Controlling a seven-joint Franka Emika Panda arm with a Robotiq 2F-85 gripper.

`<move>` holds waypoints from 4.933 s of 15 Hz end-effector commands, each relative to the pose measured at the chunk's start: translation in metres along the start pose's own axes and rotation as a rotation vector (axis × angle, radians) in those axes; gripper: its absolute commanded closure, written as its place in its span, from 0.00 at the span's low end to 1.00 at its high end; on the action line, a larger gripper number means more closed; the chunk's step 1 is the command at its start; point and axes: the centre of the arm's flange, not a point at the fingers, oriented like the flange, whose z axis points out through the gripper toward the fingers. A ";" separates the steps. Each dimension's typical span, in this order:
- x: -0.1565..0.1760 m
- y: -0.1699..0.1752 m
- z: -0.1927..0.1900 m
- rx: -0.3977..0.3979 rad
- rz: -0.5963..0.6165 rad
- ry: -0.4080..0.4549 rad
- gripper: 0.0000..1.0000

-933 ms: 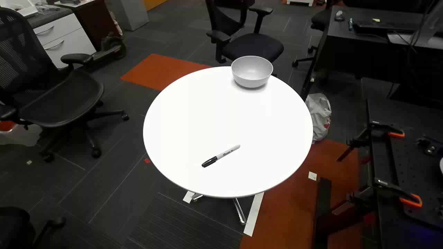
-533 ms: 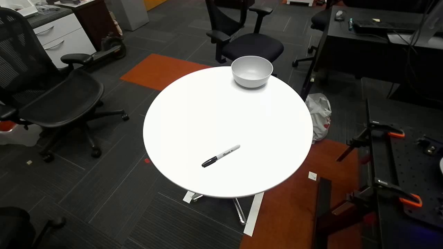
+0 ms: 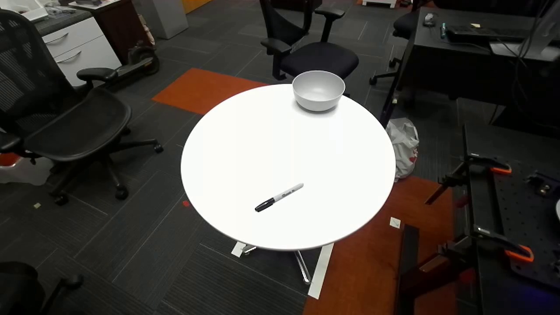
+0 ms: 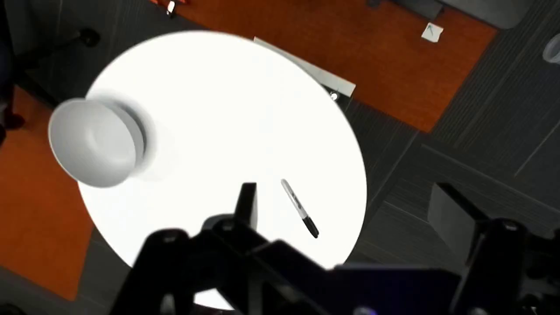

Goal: Place the black pen inside the grey bowl

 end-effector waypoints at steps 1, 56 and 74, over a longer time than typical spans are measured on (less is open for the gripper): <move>0.052 0.033 0.064 0.027 -0.157 0.109 0.00; 0.226 0.056 0.389 0.275 -0.528 0.034 0.96; 0.091 0.306 0.199 -0.089 0.378 0.085 0.96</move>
